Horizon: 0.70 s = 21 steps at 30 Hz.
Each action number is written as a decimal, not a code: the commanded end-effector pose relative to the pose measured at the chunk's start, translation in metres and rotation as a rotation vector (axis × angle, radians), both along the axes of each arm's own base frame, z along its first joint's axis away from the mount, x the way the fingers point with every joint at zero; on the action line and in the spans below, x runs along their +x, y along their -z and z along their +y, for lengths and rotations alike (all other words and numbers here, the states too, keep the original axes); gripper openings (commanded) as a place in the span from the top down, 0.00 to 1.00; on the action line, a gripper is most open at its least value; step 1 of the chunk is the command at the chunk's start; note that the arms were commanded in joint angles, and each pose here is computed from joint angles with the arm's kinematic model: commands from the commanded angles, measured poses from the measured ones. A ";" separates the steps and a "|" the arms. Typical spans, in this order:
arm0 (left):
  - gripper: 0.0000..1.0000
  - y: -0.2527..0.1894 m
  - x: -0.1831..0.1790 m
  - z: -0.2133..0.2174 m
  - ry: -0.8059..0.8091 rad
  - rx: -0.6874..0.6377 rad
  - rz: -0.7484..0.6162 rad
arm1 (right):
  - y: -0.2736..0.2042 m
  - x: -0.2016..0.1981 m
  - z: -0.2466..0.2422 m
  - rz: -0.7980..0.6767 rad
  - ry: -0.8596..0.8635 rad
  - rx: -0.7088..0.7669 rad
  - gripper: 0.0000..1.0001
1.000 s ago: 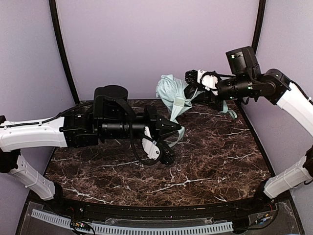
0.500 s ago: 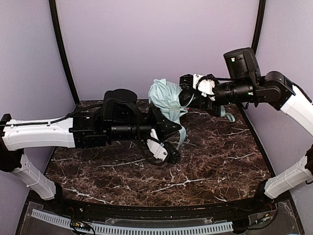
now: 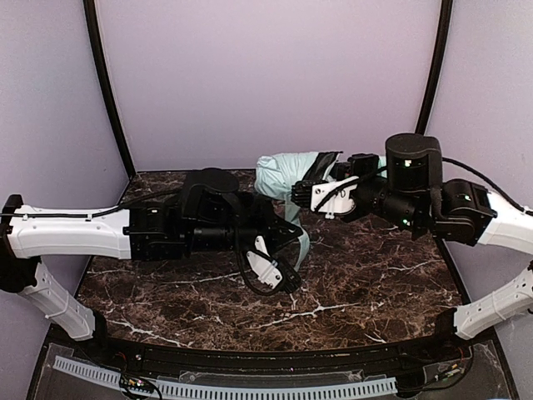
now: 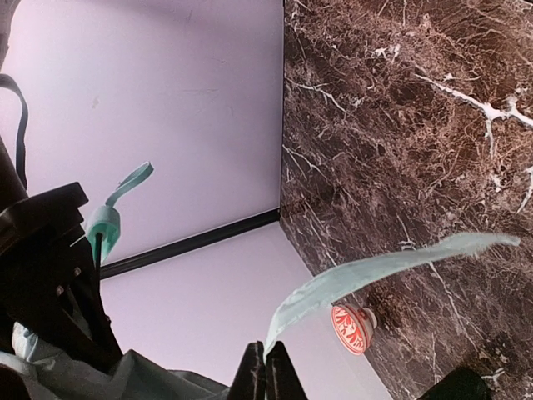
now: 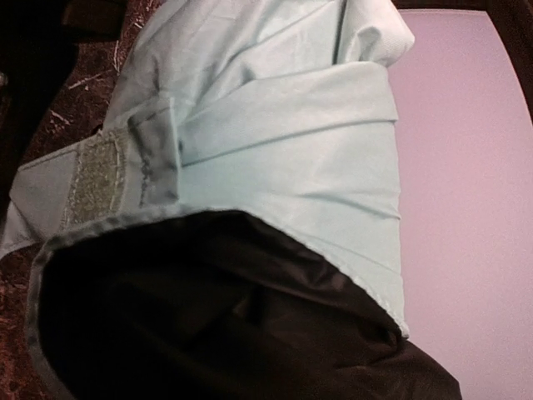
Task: Put away the umbrella
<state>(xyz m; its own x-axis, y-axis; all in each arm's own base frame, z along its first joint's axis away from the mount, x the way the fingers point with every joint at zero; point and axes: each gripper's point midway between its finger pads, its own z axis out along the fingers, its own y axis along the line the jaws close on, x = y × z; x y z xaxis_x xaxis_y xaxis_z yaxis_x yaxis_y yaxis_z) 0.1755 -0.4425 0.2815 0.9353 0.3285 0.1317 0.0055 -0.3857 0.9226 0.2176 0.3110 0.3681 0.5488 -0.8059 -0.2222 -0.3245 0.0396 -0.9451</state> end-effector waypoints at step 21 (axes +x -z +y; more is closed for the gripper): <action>0.44 -0.015 0.025 0.013 -0.032 -0.175 -0.102 | -0.083 0.024 -0.014 -0.476 0.168 0.050 1.00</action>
